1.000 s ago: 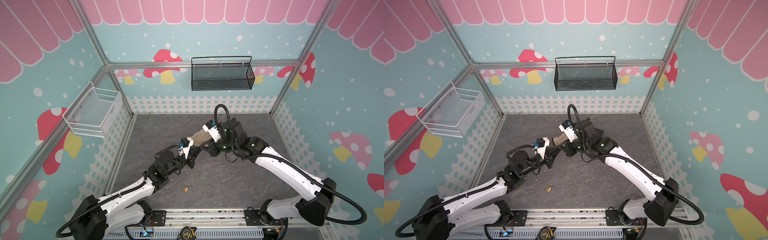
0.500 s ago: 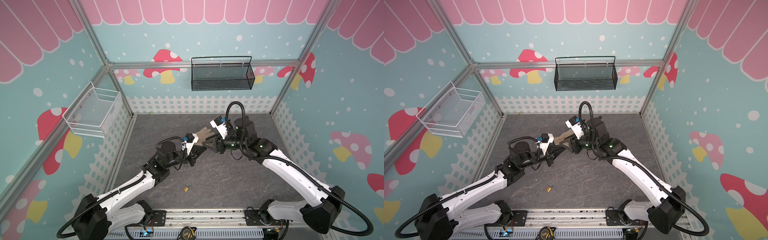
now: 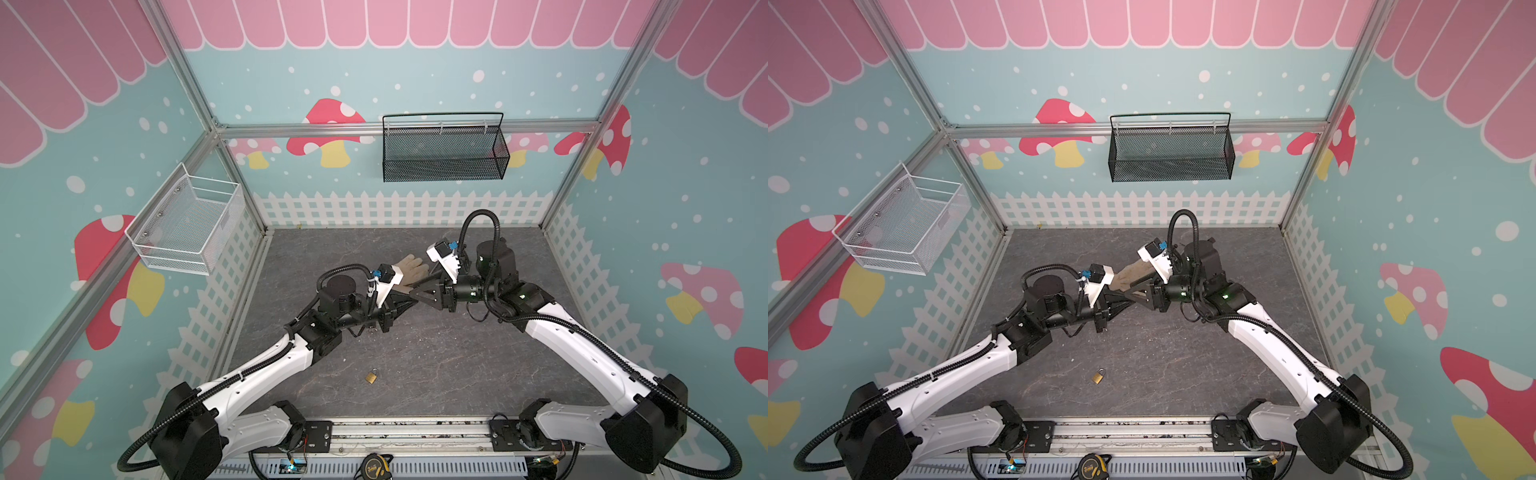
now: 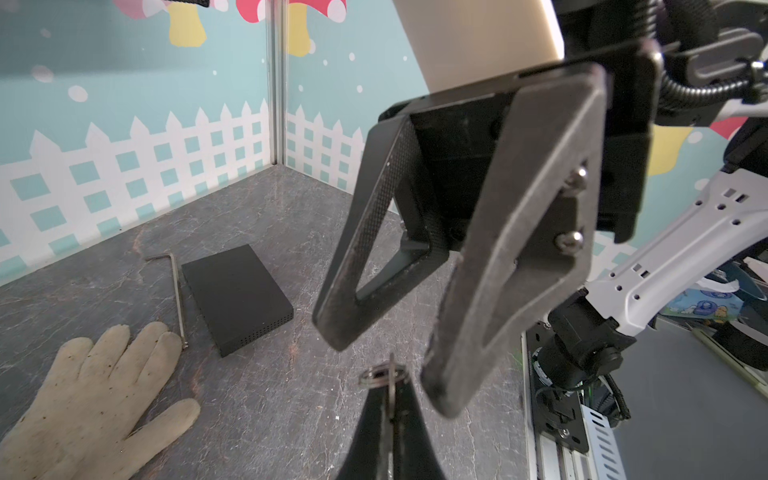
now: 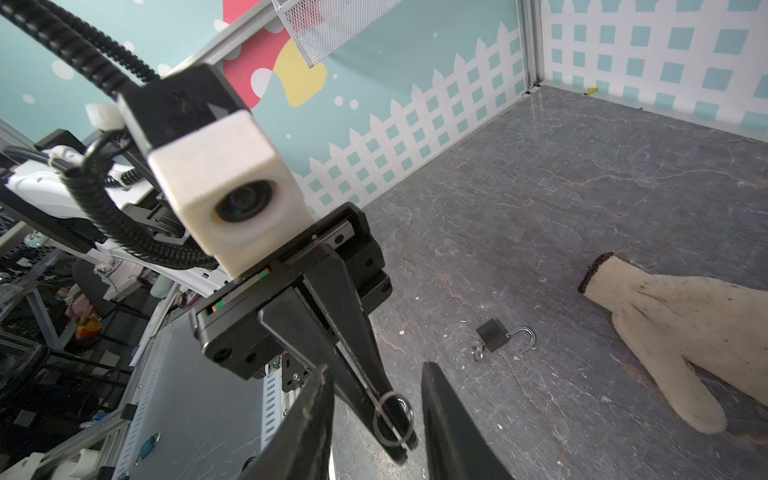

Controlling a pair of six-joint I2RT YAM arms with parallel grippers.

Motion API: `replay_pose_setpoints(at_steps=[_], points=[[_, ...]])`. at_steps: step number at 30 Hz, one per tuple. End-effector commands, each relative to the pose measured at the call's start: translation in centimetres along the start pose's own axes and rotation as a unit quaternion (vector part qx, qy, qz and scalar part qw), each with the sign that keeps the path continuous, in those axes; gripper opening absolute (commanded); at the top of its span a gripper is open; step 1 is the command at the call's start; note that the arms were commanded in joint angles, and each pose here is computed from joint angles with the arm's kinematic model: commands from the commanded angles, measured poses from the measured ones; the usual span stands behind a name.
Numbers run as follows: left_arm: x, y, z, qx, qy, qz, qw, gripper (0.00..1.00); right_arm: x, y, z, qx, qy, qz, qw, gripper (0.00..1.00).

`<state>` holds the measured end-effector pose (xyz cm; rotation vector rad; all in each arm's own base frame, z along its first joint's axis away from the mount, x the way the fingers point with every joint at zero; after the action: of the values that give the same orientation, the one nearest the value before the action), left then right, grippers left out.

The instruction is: Unlock with the key

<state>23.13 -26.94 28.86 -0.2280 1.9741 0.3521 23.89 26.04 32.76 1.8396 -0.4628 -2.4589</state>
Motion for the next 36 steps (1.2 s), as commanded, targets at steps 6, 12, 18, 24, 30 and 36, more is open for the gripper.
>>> replay_pose_setpoints(at_steps=[6,12,18,24,30,36], points=[[-1.3,-0.4,-0.6,0.026,-0.007,-0.001,1.0,0.0,0.6,0.0,-0.3,-0.033,0.01,-0.01,0.999,0.29],[-1.7,-0.6,-0.9,0.038,-0.01,0.0,0.999,0.0,1.1,0.1,-0.6,-0.037,0.009,-0.008,0.999,0.25],[-2.8,-0.8,-1.5,0.058,-0.012,-0.009,0.998,0.0,1.9,0.2,-1.0,-0.042,0.001,-0.005,0.999,0.15],[-3.6,-0.7,-1.7,0.062,-0.016,-0.017,0.998,0.0,2.2,0.5,-1.0,-0.05,-0.003,-0.005,0.999,0.08],[-4.1,-0.7,-1.7,0.057,-0.015,-0.021,0.998,0.0,2.0,0.7,-1.1,-0.048,-0.002,-0.011,0.999,0.01],[-4.2,-0.8,-1.6,0.059,-0.008,-0.023,0.998,0.0,1.2,0.9,-1.1,-0.041,-0.002,-0.025,0.999,0.0]])
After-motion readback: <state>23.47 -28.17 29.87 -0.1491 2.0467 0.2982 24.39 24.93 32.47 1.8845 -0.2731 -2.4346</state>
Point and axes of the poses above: each gripper's point midway between its finger pads, its own y axis back along the fingers, its own z axis along the line the jaws close on, x = y × z, the point moved 4 cm from there along y, back along the fingers, and after that the axes turned 11 degrees about y, right-handed, at the moved point
